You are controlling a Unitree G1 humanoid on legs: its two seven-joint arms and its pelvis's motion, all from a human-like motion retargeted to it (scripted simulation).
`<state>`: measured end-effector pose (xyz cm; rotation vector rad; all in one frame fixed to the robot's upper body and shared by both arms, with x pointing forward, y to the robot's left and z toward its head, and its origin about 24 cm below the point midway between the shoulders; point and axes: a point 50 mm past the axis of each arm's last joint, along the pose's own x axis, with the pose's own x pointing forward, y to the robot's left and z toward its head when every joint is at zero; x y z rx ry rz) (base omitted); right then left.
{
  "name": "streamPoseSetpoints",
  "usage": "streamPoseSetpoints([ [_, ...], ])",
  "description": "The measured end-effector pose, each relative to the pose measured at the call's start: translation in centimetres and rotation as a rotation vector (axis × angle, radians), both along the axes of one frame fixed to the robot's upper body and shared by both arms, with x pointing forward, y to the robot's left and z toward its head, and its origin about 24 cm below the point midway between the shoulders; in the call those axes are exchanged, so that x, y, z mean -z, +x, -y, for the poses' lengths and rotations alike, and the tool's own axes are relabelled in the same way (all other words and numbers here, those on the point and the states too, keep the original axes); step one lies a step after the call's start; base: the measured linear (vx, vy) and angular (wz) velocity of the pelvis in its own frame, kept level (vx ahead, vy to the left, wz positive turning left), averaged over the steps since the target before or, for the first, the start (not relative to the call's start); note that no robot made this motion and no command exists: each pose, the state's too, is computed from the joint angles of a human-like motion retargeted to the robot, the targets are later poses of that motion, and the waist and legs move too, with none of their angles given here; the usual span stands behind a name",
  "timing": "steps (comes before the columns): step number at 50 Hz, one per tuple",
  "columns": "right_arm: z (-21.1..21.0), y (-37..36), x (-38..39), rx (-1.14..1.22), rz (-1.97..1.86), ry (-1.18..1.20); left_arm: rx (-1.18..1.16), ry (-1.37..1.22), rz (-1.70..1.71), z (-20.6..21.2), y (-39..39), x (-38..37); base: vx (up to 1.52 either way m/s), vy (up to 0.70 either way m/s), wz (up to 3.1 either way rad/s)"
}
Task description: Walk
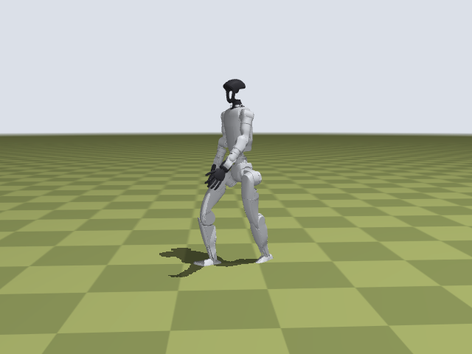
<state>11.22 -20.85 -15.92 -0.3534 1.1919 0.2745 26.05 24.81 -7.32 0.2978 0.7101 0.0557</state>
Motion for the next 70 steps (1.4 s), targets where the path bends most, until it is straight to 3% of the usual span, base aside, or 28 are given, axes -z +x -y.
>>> streamPoseSetpoints([
  [5, -0.1, -0.8, 0.2, 0.011, -0.011, 0.003, -0.024, -0.063, -0.016, 0.9, -1.2, 1.1, 0.72, -0.14, -0.13],
  [10, 0.7, -0.5, 0.1, 0.026, -0.011, -0.020, -0.077, -0.127, -0.268, 1.5, -8.4, 5.9, 0.64, -0.18, -0.32],
  [19, 2.6, 4.7, -2.1, -0.015, 0.160, -0.125, -0.086, -0.100, -0.630, 1.6, -19.9, 9.5, 0.73, 0.02, -0.24],
  [26, 2.9, 8.3, -3.9, -0.131, 0.255, -0.187, -0.151, -0.108, -0.743, 1.9, -24.4, 10.0, 0.72, 0.18, 0.12],
  [32, 1.2, 6.5, -2.6, -0.197, 0.176, -0.138, -0.237, -0.137, -0.681, 1.4, -23.1, 9.8, 0.66, 0.20, -0.27],
  [44, -0.8, 2.8, -0.7, -0.303, 0.044, -0.079, -0.176, 0.010, -0.056, -2.5, -4.9, 2.3, 0.58, 0.17, 0.08],
  [50, -0.5, 1.4, -0.2, -0.265, 0.006, -0.090, -0.117, 0.048, 0.116, -2.5, -0.8, -1.1, 0.47, 0.05, 0.33],
  [55, -0.9, 0.9, 0.0, -0.247, -0.014, -0.074, -0.096, 0.024, 0.007, -1.4, -2.7, 1.2, 0.46, -0.06, 0.46],
  [62, -1.5, 1.6, -0.2, -0.243, 0.013, -0.043, -0.105, -0.049, -0.415, 0.5, -12.9, 7.6, 0.47, -0.15, 0.92],
  [70, 0.6, 4.4, -1.6, -0.214, 0.128, -0.129, -0.140, -0.105, -0.567, 1.4, -19.0, 9.3, 0.33, -0.16, 1.64],
])
